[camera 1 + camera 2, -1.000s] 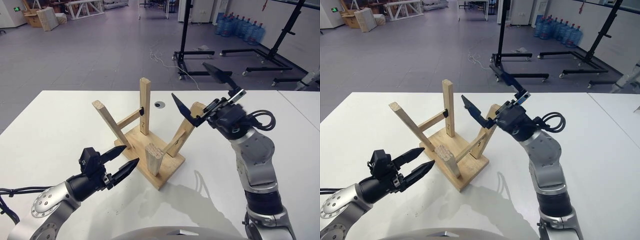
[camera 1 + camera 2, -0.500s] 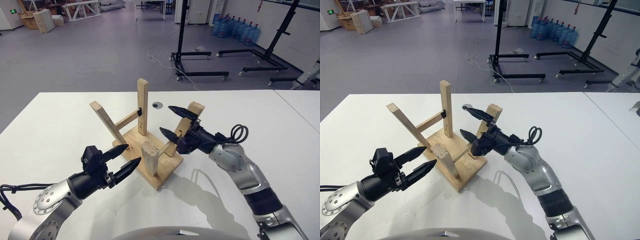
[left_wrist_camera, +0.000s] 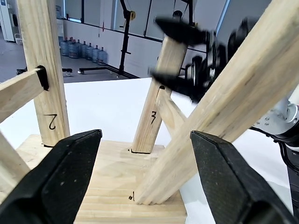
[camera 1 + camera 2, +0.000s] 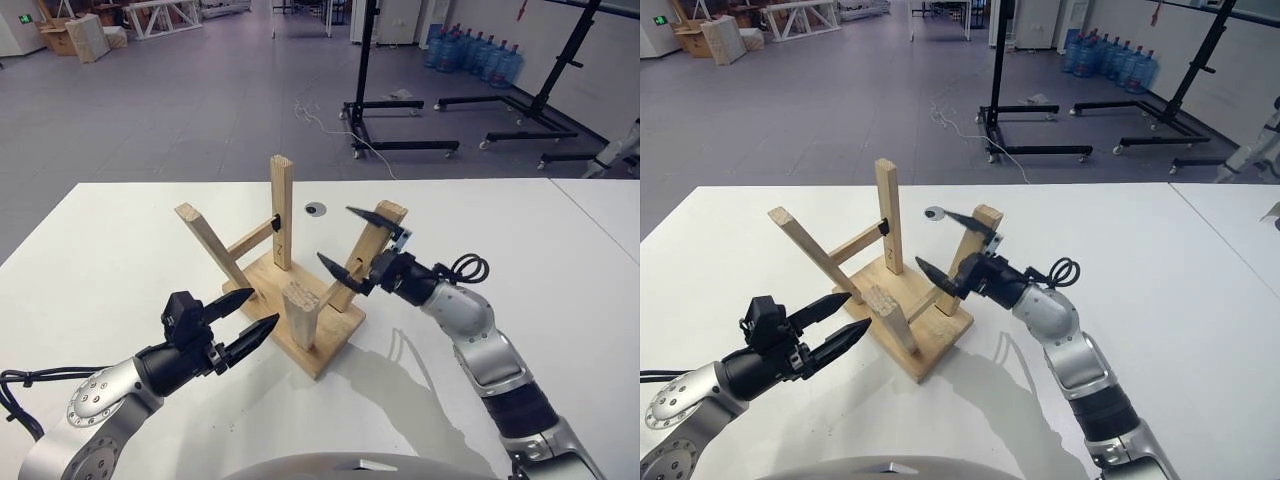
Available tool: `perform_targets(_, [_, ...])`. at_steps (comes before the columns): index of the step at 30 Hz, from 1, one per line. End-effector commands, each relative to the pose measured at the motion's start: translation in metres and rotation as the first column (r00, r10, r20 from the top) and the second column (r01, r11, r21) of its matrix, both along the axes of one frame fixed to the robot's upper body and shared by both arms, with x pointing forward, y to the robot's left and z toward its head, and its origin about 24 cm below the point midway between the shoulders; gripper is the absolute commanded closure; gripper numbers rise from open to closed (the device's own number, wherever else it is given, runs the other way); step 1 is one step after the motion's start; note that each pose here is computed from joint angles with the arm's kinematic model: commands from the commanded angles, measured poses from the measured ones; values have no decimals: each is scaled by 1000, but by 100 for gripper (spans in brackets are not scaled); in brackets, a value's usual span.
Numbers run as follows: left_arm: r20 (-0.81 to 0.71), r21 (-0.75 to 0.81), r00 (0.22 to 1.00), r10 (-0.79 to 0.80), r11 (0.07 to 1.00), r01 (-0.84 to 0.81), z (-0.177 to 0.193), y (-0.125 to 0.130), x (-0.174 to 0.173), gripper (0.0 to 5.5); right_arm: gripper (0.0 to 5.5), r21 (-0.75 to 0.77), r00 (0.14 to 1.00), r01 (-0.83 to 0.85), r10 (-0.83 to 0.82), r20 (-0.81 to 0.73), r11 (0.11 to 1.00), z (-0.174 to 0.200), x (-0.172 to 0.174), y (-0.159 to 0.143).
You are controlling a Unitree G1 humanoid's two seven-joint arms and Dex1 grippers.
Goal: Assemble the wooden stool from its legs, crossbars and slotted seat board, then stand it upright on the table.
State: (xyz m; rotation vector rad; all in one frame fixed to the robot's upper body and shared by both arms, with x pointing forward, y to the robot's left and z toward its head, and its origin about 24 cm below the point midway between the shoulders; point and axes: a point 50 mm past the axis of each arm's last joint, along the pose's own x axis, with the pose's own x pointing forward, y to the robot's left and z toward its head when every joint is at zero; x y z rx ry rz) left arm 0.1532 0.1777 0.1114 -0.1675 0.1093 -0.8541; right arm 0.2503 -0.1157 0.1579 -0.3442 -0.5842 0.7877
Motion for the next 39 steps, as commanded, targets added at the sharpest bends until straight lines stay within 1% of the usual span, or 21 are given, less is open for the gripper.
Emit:
perform_targets(1, [27, 20, 1000, -7, 1000, 6, 1, -2, -3, 204, 105, 333, 997, -57, 38, 63, 941, 68, 12, -21])
perform_targets(3, [32, 19, 999, -21, 1000, 20, -1, -5, -5, 204, 105, 442, 1000, 12, -23, 20, 897, 83, 29, -47])
perform_targets(6, [33, 23, 999, -39, 999, 39, -4, -11, -10, 204, 105, 492, 990, 137, -130, -48, 860, 90, 56, -83])
perform_targets(9, [36, 23, 993, -109, 994, 109, 0, -23, -23, 204, 105, 370, 956, 289, -250, -150, 883, 70, 82, -108])
perform_targets(11, [50, 36, 990, -129, 991, 127, 2, -32, -24, 204, 105, 258, 933, 338, -284, -222, 905, 46, 94, -111])
perform_targets(14, [81, 66, 991, -106, 993, 101, 4, -41, -14, 204, 105, 132, 911, 333, -283, -301, 934, 11, 105, -98])
perform_targets(17, [109, 119, 991, -81, 991, 68, 5, -47, -3, 204, 105, 87, 907, 263, -216, -360, 961, -15, 107, -73])
perform_targets(21, [122, 162, 988, -95, 984, 75, 7, -54, 2, 204, 105, 47, 921, 123, -96, -378, 991, -33, 96, -41])
perform_targets(23, [125, 169, 987, -102, 982, 80, 9, -57, 4, 204, 105, 39, 924, 48, -30, -382, 998, -36, 87, -27])
perform_targets(26, [129, 176, 986, -103, 981, 79, 9, -59, 6, 204, 105, 21, 926, -19, 25, -375, 1000, -36, 77, -16])
perform_targets(28, [131, 189, 987, -94, 980, 68, 8, -59, 10, 204, 105, -7, 929, -26, 21, -369, 1000, -36, 73, -15])
perform_targets(32, [124, 201, 990, -68, 979, 42, 4, -56, 18, 204, 105, -114, 948, -31, -7, -317, 993, -33, 64, -5])
perform_targets(36, [95, 227, 993, -75, 973, 51, -5, -56, 25, 204, 105, -175, 977, -52, 14, -211, 983, -16, 55, 22])
perform_targets(39, [81, 235, 993, -83, 970, 62, -10, -58, 28, 204, 105, -198, 983, -76, 41, -178, 977, -12, 48, 36])
